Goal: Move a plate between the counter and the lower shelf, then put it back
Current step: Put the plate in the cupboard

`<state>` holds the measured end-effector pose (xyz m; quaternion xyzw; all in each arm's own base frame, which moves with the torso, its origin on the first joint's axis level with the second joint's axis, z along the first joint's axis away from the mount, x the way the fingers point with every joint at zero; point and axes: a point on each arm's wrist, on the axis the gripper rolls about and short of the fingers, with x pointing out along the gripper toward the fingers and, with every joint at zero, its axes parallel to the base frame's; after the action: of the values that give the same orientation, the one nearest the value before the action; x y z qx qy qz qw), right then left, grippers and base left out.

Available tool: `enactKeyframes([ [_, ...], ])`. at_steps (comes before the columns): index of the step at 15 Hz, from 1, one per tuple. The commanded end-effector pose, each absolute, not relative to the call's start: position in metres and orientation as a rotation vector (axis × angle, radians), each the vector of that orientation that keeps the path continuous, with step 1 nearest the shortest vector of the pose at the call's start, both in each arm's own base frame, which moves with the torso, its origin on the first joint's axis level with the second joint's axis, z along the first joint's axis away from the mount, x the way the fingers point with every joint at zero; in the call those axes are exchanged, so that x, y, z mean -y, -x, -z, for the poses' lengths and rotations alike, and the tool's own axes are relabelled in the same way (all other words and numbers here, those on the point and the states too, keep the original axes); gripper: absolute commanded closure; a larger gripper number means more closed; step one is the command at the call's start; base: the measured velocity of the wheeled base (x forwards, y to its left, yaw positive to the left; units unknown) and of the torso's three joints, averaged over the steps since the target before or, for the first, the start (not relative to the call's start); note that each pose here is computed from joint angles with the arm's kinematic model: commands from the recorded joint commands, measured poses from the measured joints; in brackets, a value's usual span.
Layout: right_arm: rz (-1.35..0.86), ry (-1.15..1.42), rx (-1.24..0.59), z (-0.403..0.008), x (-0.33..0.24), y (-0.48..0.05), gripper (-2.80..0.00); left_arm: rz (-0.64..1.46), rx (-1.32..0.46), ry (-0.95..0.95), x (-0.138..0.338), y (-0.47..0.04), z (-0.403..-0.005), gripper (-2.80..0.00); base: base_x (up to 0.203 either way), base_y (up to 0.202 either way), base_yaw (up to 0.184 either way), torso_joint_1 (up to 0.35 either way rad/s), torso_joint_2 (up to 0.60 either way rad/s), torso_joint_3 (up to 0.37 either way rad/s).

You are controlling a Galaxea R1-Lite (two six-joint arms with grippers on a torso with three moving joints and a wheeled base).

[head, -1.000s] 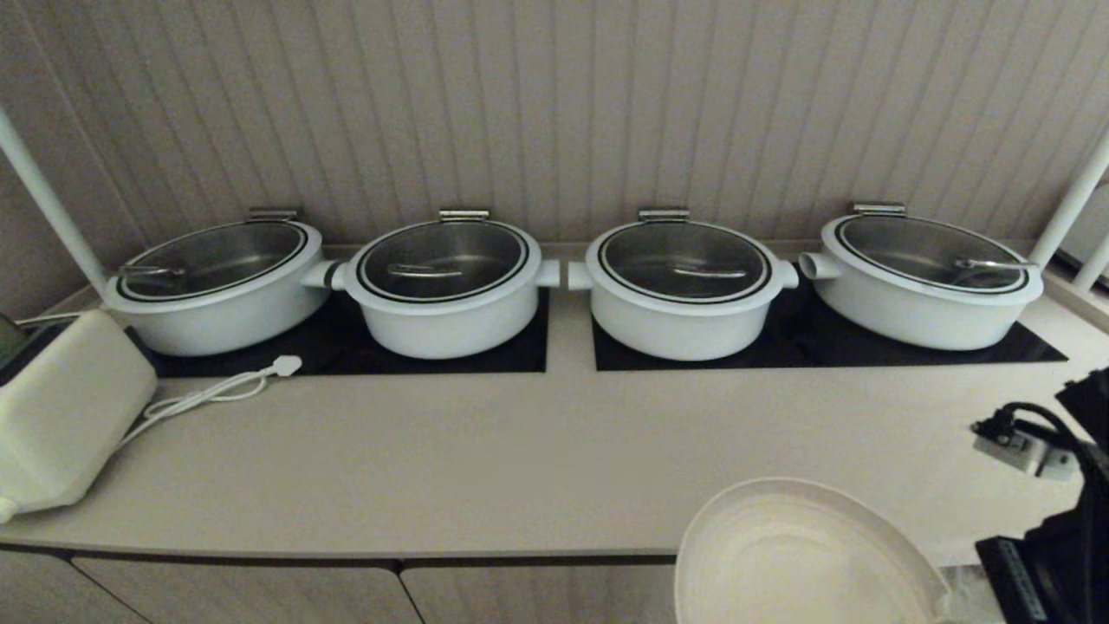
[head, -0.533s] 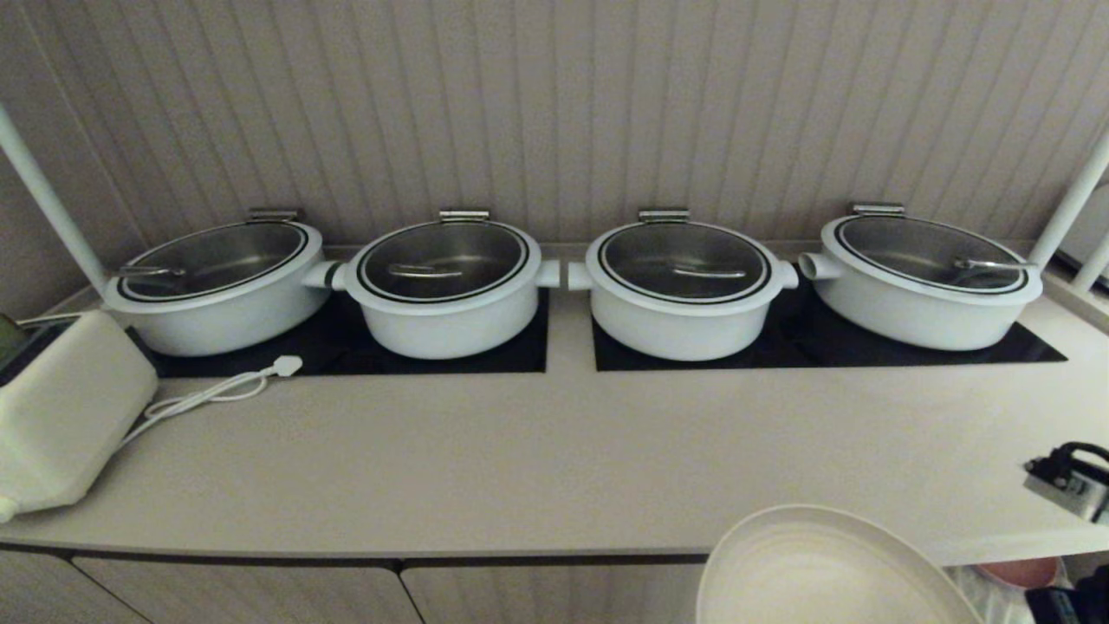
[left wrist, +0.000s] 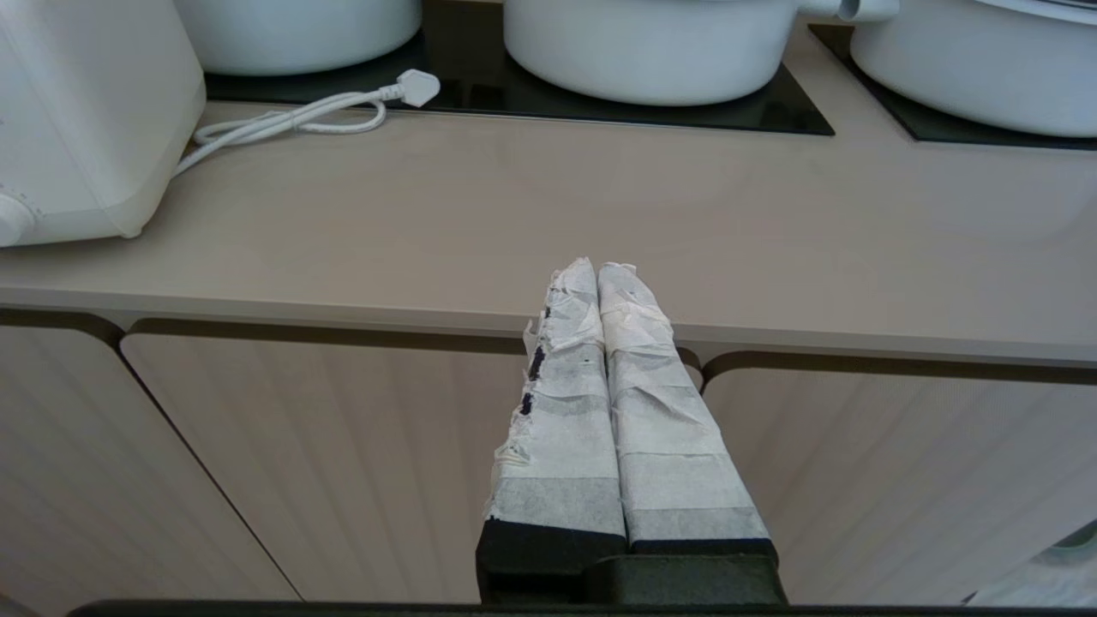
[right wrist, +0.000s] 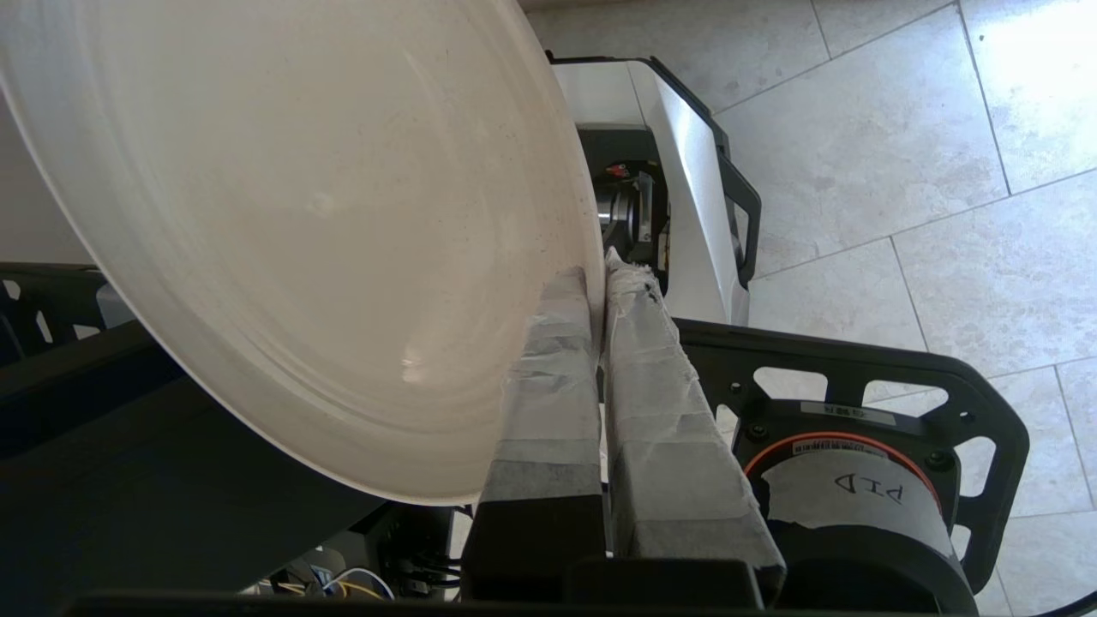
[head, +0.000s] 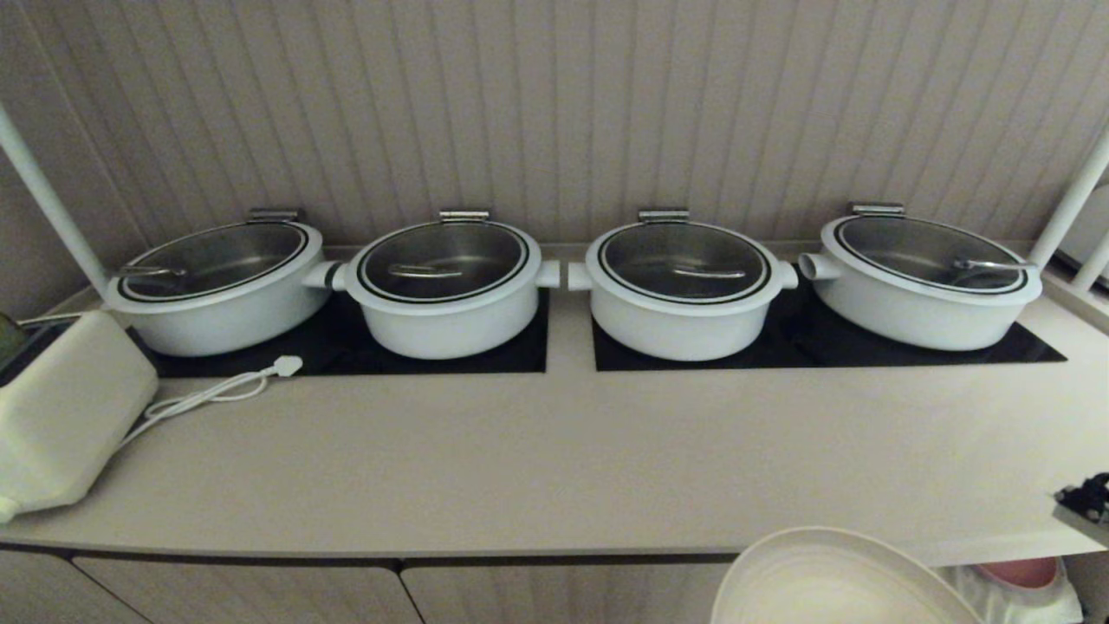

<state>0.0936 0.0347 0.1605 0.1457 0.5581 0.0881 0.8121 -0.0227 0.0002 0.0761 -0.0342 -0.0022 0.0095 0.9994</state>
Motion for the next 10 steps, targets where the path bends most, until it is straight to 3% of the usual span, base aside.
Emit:
enactKeyframes([
  [1, -0.185, -0.32, -1.19, -0.158, -0.033, -0.089, 0.0, -0.02, 0.005, 0.069, 0.0, 0.023, -0.076, 0.0, 0.0, 0.0, 0.0, 0.0, 0.0, 0.0],
  [10, -0.163, -0.351, -1.198, -0.15, -0.028, -0.073, 0.0, -0.02, 0.005, 0.069, 0.0, 0.023, -0.076, 0.0, 0.0, 0.0, 0.0, 0.0, 0.0, 0.0],
])
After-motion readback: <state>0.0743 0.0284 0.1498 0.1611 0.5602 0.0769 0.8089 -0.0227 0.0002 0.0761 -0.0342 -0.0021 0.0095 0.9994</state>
